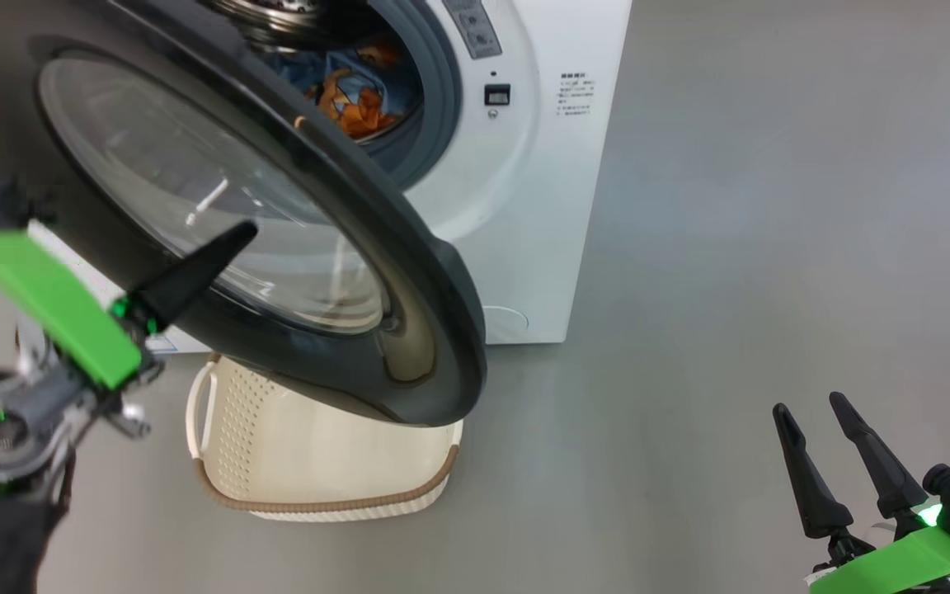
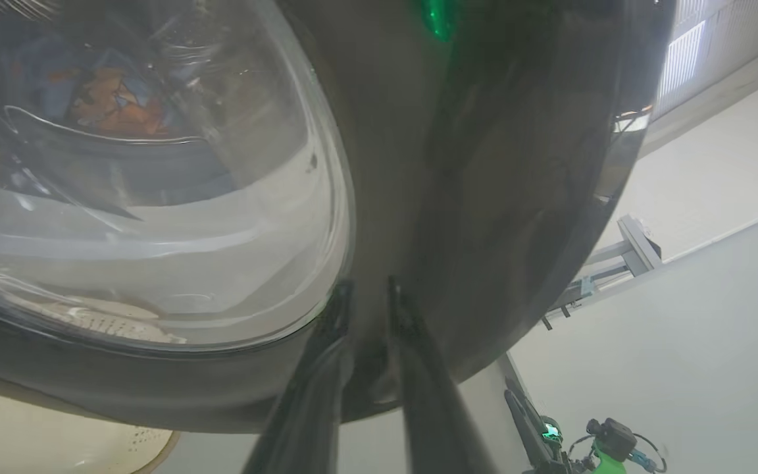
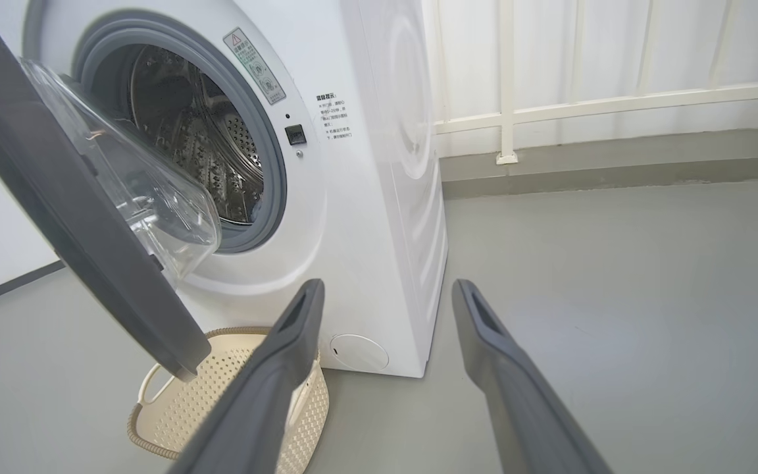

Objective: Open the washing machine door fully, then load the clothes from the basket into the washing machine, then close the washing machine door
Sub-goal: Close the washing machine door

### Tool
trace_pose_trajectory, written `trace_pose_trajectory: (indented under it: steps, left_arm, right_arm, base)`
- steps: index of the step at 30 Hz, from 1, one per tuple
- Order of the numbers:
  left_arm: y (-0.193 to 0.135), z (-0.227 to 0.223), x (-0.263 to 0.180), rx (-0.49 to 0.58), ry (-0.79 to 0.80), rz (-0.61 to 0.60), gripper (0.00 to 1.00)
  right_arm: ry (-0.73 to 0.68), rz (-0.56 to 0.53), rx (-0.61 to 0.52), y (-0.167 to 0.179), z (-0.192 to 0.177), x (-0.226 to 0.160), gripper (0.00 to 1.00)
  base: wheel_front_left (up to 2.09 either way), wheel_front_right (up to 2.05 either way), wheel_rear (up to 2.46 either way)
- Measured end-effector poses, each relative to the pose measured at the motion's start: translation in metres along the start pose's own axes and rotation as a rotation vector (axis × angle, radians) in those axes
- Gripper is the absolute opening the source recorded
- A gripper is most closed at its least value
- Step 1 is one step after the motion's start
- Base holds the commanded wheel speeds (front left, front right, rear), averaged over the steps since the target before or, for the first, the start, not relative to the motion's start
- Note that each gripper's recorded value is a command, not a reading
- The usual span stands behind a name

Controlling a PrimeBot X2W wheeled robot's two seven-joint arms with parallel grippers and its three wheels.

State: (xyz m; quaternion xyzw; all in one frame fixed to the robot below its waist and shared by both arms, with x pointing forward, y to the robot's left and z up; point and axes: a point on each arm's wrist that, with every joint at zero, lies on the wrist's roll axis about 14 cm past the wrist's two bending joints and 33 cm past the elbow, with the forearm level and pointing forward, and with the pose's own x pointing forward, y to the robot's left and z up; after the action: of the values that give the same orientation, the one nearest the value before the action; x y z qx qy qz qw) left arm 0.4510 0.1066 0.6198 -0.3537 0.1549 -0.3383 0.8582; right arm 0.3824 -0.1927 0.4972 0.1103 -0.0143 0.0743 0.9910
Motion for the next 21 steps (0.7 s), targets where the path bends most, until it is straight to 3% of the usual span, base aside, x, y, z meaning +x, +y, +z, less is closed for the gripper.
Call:
trace_pose_trajectory:
  steps: [2,5,6,8,9,21]
  left_arm:
    - [0.009,-0.004,-0.008,-0.016,-0.028,0.03,0.31]
    - [0.021,-0.012,-0.02,-0.03,-0.061,0.075,0.46]
    - [0.026,-0.016,-0.024,-0.035,-0.067,0.092,0.58]
    - [0.039,-0.026,-0.033,-0.041,-0.082,0.137,0.96]
    - [0.045,-0.03,-0.037,-0.05,-0.094,0.156,1.0]
    - [0.098,-0.093,-0.078,-0.069,-0.197,0.359,1.0]
  right_arm:
    - [-0.008,0.003,-0.001,0.001,0.003,0.0,1.0]
    - [-0.011,0.007,-0.002,0.003,0.004,-0.002,1.0]
    - [-0.007,0.006,-0.002,0.002,0.003,-0.004,1.0]
    - [0.0,0.001,-0.002,0.001,0.001,-0.007,1.0]
    - [-0.002,0.0,-0.002,0.001,0.002,-0.007,1.0]
    - [-0.011,-0.063,-0.018,-0.019,0.007,-0.026,1.0]
  base:
    - [0.0,0.0,0.0]
    - [0.0,0.0,0.0]
    - [0.0,0.0,0.0]
    - [0.0,0.0,0.0]
    - [0.0,0.0,0.0]
    - [0.0,0.0,0.0]
